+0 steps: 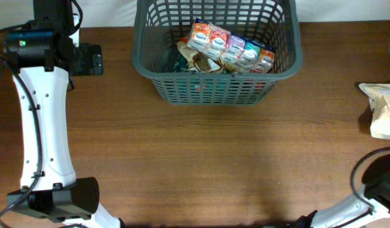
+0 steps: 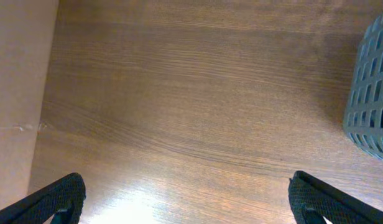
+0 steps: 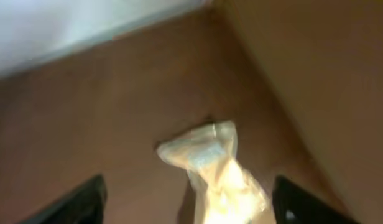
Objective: Pack container
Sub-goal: 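Carry the box stack with the right gripper and set it in the basket, then grasp the beige paper bag with the right gripper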
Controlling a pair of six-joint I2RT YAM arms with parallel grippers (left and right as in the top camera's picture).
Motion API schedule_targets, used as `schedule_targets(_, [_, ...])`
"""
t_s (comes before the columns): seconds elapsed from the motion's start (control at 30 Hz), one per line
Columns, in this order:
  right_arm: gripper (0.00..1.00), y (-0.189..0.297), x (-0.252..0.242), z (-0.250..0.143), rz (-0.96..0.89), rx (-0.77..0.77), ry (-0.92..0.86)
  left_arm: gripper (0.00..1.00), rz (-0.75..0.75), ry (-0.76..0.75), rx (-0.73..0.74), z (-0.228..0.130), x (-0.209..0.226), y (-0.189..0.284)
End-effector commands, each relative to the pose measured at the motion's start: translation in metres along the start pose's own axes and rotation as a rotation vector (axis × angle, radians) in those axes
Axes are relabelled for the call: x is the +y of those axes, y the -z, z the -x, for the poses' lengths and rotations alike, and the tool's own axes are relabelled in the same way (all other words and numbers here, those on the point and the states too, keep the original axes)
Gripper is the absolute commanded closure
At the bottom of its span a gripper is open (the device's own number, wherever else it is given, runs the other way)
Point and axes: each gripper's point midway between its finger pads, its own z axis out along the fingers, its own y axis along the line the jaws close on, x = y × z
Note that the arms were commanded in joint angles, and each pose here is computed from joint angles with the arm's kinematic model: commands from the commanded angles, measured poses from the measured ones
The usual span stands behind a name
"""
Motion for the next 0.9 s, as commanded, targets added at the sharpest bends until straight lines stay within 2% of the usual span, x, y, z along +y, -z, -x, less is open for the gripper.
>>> schedule_targets(0.0, [0.1,-0.054,-0.016,-0.058,0.081,0.088,-0.066,0.01,0.0,0.009,0.011,-0.002,0.0,-0.003])
schedule_targets(0.07, [0.08,-0.087,-0.024,-0.085,0.098,0.111,-0.082,0.01,0.0,0.009,0.011,-0.002,0.0,-0.003])
schedule_targets(0.13, [0.08,-0.11,-0.024,-0.108,0.101,0.157,-0.004,0.01,0.0,0.009,0.01,-0.002,0.0,-0.003])
schedule_targets(0.2, [0.08,-0.127,-0.031,-0.127,0.065,0.216,0.001,0.01,0.0,0.009,0.011,-0.002,0.0,-0.003])
schedule_targets(0.4, [0.08,-0.16,-0.06,-0.17,-0.071,0.356,0.107,0.01,0.0,0.009,0.011,-0.002,0.0,-0.003])
schedule_targets(0.5, [0.12,-0.172,-0.058,-0.185,-0.058,0.393,0.118,0.01,0.0,0.009,0.011,-0.002,0.0,-0.003])
schedule_targets(0.53, [0.19,-0.177,-0.057,-0.191,-0.053,0.405,0.117,0.01,0.0,0.009,0.011,-0.002,0.0,-0.003])
schedule_targets(0.57, [0.22,-0.179,-0.057,-0.194,-0.051,0.413,0.116,0.01,0.0,0.009,0.01,-0.002,0.0,-0.003])
schedule_targets(0.67, [0.59,-0.182,-0.055,-0.203,-0.047,0.439,0.081,0.01,0.0,0.009,0.01,-0.002,0.0,-0.003])
schedule_targets(0.7, [0.75,-0.182,-0.054,-0.202,-0.058,0.434,0.014,0.01,0.0,0.009,0.01,-0.002,0.0,-0.003])
schedule_targets(0.77, [0.96,-0.181,-0.046,-0.2,-0.028,0.423,-0.078,0.01,0.0,0.009,0.01,-0.002,0.0,-0.003])
schedule_targets(0.87, [0.96,-0.172,-0.018,-0.182,0.126,0.371,-0.16,0.01,0.0,0.009,0.011,-0.002,0.0,-0.003])
